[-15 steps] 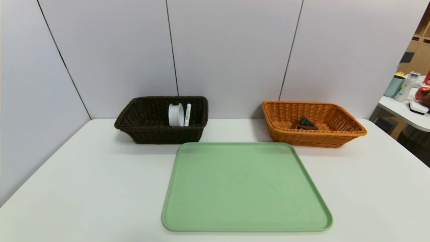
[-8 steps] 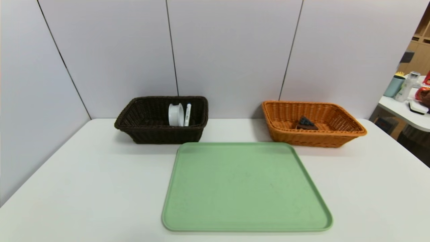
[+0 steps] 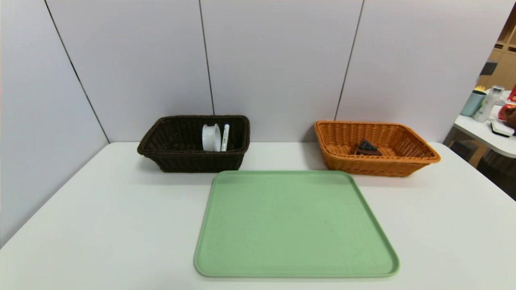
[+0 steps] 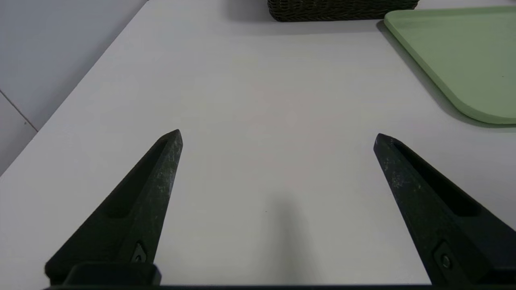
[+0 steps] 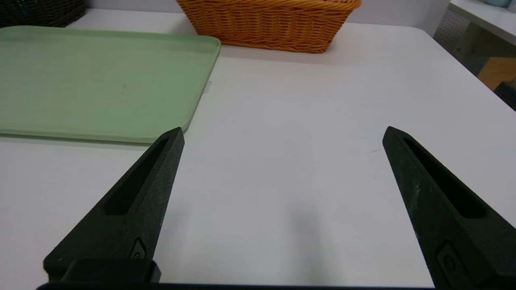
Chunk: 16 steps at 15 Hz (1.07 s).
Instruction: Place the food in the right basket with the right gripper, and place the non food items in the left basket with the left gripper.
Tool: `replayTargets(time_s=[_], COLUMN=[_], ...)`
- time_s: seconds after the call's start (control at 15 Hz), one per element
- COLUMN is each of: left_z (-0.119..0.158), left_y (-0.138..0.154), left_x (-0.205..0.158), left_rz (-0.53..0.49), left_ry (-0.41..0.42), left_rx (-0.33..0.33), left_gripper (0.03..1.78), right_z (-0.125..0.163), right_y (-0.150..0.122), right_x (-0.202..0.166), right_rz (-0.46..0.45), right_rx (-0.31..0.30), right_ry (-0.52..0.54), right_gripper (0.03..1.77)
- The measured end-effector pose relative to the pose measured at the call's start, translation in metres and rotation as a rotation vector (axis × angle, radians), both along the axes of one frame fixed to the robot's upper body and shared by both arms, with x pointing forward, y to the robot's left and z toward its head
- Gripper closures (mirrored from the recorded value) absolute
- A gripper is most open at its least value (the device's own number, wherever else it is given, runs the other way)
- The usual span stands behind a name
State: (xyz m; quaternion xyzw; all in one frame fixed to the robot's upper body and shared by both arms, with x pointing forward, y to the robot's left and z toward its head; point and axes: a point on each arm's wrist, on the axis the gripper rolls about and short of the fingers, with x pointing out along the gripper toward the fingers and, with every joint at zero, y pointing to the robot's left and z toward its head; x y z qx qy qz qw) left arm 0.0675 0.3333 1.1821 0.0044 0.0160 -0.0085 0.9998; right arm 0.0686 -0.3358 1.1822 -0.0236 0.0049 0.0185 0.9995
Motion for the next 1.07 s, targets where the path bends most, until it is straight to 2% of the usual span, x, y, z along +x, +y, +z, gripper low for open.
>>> replayTargets(time_s=[0.47,0.67,0.8,1.07], left_z=[0.0010,0.0012,0.0011,0.0018], left_y=[0.0000,0.0002,0.0003,0.0003], left_x=[-0.0001,-0.0001,0.0000,0.0003], left_rz=[-0.002,0.007,0.012,0.013], left_ry=[0.003,-0.004,-0.006,-0.019], left_rx=[0.000,-0.028,-0.050,-0.054], left_gripper=[0.12,0.12,0.12,0.12], right_z=[0.0005,0.0002,0.0002,0.0003], right_y=[-0.0001,-0.0001,-0.0006,-0.0008], right_x=[0.0003,0.0004,0.0004,0.0004], right_rz=[-0.002,-0.004,-0.029,-0.036], right_rx=[0.024,0.036,0.071,0.082], right_ry=[-0.011,-0.009,-0.009,-0.010], right_gripper=[0.10,0.10,0.10,0.10])
